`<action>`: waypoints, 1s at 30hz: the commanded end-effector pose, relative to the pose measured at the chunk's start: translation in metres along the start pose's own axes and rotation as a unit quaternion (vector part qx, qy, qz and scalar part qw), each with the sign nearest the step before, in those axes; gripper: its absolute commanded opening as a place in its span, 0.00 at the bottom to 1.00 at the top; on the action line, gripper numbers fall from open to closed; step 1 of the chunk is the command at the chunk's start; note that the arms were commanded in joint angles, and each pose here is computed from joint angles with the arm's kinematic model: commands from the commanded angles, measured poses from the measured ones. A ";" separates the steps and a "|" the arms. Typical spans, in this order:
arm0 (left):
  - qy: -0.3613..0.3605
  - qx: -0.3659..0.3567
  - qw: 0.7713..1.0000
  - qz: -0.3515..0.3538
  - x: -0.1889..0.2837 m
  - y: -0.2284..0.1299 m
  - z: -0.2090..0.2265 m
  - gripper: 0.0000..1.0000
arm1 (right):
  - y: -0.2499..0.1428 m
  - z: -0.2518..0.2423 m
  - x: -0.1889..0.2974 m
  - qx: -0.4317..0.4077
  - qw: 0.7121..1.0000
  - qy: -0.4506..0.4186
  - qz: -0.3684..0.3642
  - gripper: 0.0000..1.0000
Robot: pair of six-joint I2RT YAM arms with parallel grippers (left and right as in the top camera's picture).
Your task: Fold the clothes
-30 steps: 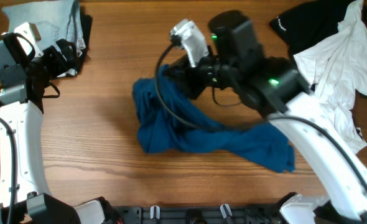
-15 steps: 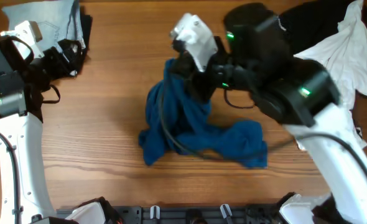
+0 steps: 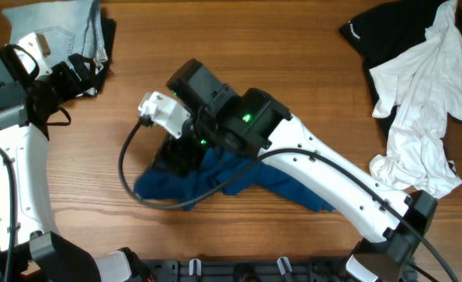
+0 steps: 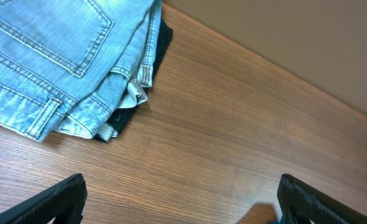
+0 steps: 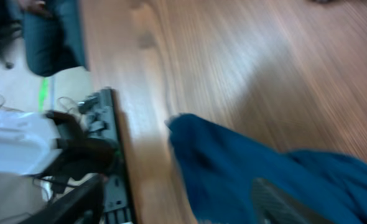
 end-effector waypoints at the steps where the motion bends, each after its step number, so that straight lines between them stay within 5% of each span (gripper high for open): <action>1: -0.025 -0.053 0.998 0.006 -0.003 -0.002 -0.024 0.98 | 0.004 -0.065 0.056 -0.092 0.985 -0.137 -0.043 0.87; 3: -0.055 -0.126 0.990 0.035 -0.009 -0.023 -0.055 0.98 | -0.014 -0.117 0.109 -0.196 0.951 -0.228 -0.072 0.98; 6: -0.089 -0.203 0.966 0.129 -0.010 -0.080 -0.093 0.93 | -0.066 -0.195 0.179 -0.330 0.892 -0.291 -0.102 1.00; 11: -0.110 -0.238 0.918 0.297 0.016 -0.173 -0.125 0.77 | -0.124 -0.258 0.203 -0.400 0.860 -0.302 -0.094 1.00; 15: 0.030 -0.164 0.910 0.381 0.040 -0.222 -0.117 0.78 | -0.143 -0.281 0.180 -0.419 0.858 -0.291 -0.061 1.00; 20: 0.210 -0.107 0.906 0.351 0.057 -0.282 -0.110 0.74 | -0.153 -0.294 0.164 -0.416 0.862 -0.287 -0.040 1.00; 26: 0.243 -0.068 0.904 0.345 0.037 -0.324 -0.078 0.58 | -0.153 -0.294 0.164 -0.410 0.865 -0.287 -0.038 1.00; 30: 0.220 -0.062 0.917 0.326 0.019 -0.332 -0.076 0.58 | -0.153 -0.294 0.164 -0.408 0.866 -0.287 -0.038 1.00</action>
Point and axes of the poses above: each gripper's point midway between its finger pads, its own x axis back along the fingers, its own z axis along the line the jaws close on, y = z × x, the point moved 2 cm from there along x, back along the fingers, and after that the axes turned 3 degrees about x, right-handed, at the moved point
